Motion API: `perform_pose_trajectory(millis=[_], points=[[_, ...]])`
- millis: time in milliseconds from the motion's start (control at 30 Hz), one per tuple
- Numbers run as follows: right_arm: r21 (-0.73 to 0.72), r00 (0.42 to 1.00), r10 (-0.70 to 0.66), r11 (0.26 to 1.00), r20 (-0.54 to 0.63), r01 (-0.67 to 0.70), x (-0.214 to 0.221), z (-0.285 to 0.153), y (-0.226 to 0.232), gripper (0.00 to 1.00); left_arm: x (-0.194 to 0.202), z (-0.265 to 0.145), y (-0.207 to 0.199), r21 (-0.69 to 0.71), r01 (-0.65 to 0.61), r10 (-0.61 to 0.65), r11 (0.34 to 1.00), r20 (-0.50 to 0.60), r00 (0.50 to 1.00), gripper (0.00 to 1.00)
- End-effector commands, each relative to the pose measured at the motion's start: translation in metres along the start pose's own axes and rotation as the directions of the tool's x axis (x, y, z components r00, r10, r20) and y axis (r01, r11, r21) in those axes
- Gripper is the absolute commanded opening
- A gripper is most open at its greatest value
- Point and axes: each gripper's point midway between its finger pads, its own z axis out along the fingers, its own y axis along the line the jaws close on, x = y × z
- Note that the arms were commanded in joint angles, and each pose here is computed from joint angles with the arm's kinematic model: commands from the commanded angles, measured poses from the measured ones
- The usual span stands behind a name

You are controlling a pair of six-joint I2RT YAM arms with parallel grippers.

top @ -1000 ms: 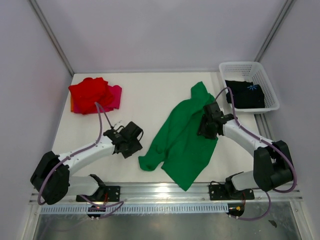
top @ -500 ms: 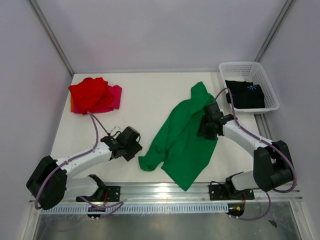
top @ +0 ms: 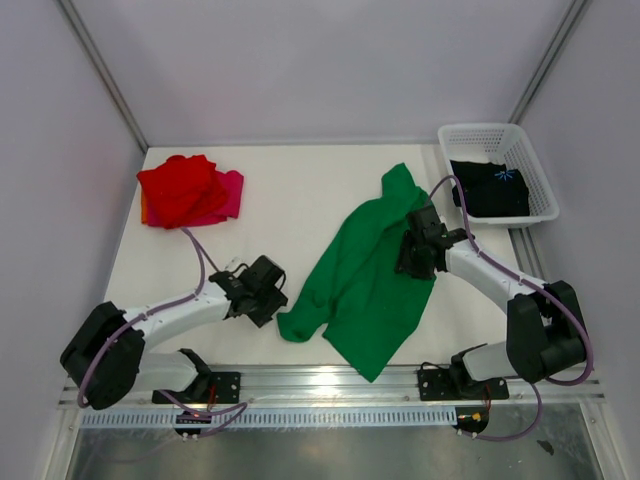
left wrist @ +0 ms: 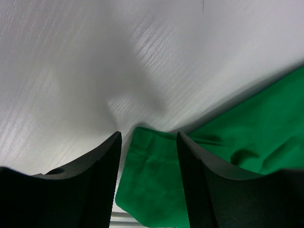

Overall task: Fold and stack the t-shirts
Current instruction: Flatten out the tshirt

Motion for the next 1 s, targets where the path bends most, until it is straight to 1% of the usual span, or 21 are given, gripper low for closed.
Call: perform_pose_trajectory(millis=[0, 167, 267, 300, 400, 433, 500, 533, 700, 733, 767, 800, 833, 867, 900, 933, 967], points=[[-0.01, 1.0, -0.015, 1.0, 0.025, 0.015, -0.008, -0.003, 0.003, 0.5, 0.005, 0.004, -0.006, 0.0, 0.022, -0.022, 1.0, -0.01, 1.0, 0.52], [0.002, 1.0, -0.022, 1.0, 0.02, 0.022, -0.004, -0.001, -0.001, 0.5, 0.01, 0.007, -0.007, -0.009, 0.024, -0.024, 1.0, -0.017, 1.0, 0.51], [0.008, 0.999, -0.027, 1.0, 0.02, 0.027, -0.004, -0.001, -0.002, 0.5, 0.01, 0.008, -0.007, -0.011, 0.022, -0.022, 1.0, -0.014, 1.0, 0.45], [0.01, 0.999, -0.027, 1.0, 0.019, 0.027, -0.004, -0.001, -0.003, 0.5, 0.011, 0.009, -0.007, -0.012, 0.02, -0.02, 1.0, -0.013, 1.0, 0.42], [0.014, 0.999, -0.032, 0.999, 0.023, 0.031, -0.005, -0.001, -0.004, 0.5, 0.011, 0.008, -0.011, 0.008, 0.016, -0.016, 1.0, -0.01, 1.0, 0.2], [0.015, 0.999, -0.03, 0.999, 0.024, 0.03, -0.004, -0.002, -0.004, 0.5, 0.012, 0.007, -0.012, 0.012, 0.014, -0.013, 1.0, -0.011, 1.0, 0.09], [0.015, 0.999, -0.032, 0.999, 0.024, 0.031, -0.004, -0.002, -0.004, 0.5, 0.01, 0.007, -0.013, 0.019, 0.011, -0.01, 1.0, -0.007, 1.0, 0.03], [0.016, 0.999, -0.033, 0.999, 0.023, 0.033, -0.004, -0.001, -0.005, 0.5, 0.01, 0.007, -0.013, 0.018, 0.009, -0.009, 1.0, -0.004, 1.0, 0.02], [0.008, 0.999, -0.027, 1.0, 0.023, 0.027, -0.003, 0.001, -0.003, 0.5, 0.003, 0.005, -0.012, -0.015, -0.018, 0.018, 1.0, 0.03, 0.999, 0.01], [0.002, 0.999, -0.025, 1.0, 0.021, 0.025, -0.003, 0.001, -0.002, 0.5, -0.003, 0.001, -0.017, -0.01, -0.034, 0.035, 0.999, 0.06, 0.998, 0.02], [0.0, 0.999, -0.025, 1.0, 0.022, 0.025, -0.003, 0.002, -0.002, 0.5, -0.008, -0.002, -0.013, -0.039, -0.049, 0.052, 0.998, 0.077, 0.996, 0.02], [-0.004, 0.999, -0.025, 1.0, 0.021, 0.025, -0.003, 0.002, -0.001, 0.5, -0.014, -0.01, -0.024, -0.026, -0.056, 0.059, 0.998, 0.097, 0.994, 0.02], [-0.006, 1.0, -0.022, 1.0, 0.022, 0.022, -0.003, 0.002, -0.001, 0.5, -0.018, -0.014, -0.026, -0.036, -0.082, 0.085, 0.996, 0.115, 0.99, 0.02], [-0.011, 0.999, -0.026, 1.0, 0.022, 0.026, -0.003, 0.002, 0.001, 0.5, -0.03, -0.02, -0.017, -0.092, -0.1, 0.114, 0.991, 0.162, 0.98, 0.02], [-0.01, 0.999, -0.029, 1.0, 0.021, 0.029, -0.003, 0.003, 0.0, 0.5, -0.039, -0.034, -0.033, -0.078, -0.102, 0.115, 0.992, 0.191, 0.975, 0.02], [-0.012, 0.999, -0.032, 0.999, 0.023, 0.032, -0.004, 0.002, 0.001, 0.5, -0.047, -0.041, -0.034, -0.102, -0.114, 0.135, 0.988, 0.222, 0.966, 0.02], [-0.012, 0.999, -0.036, 0.999, 0.027, 0.036, -0.005, 0.002, 0.001, 0.5, -0.06, -0.053, -0.024, -0.171, -0.13, 0.173, 0.977, 0.267, 0.948, 0.02]])
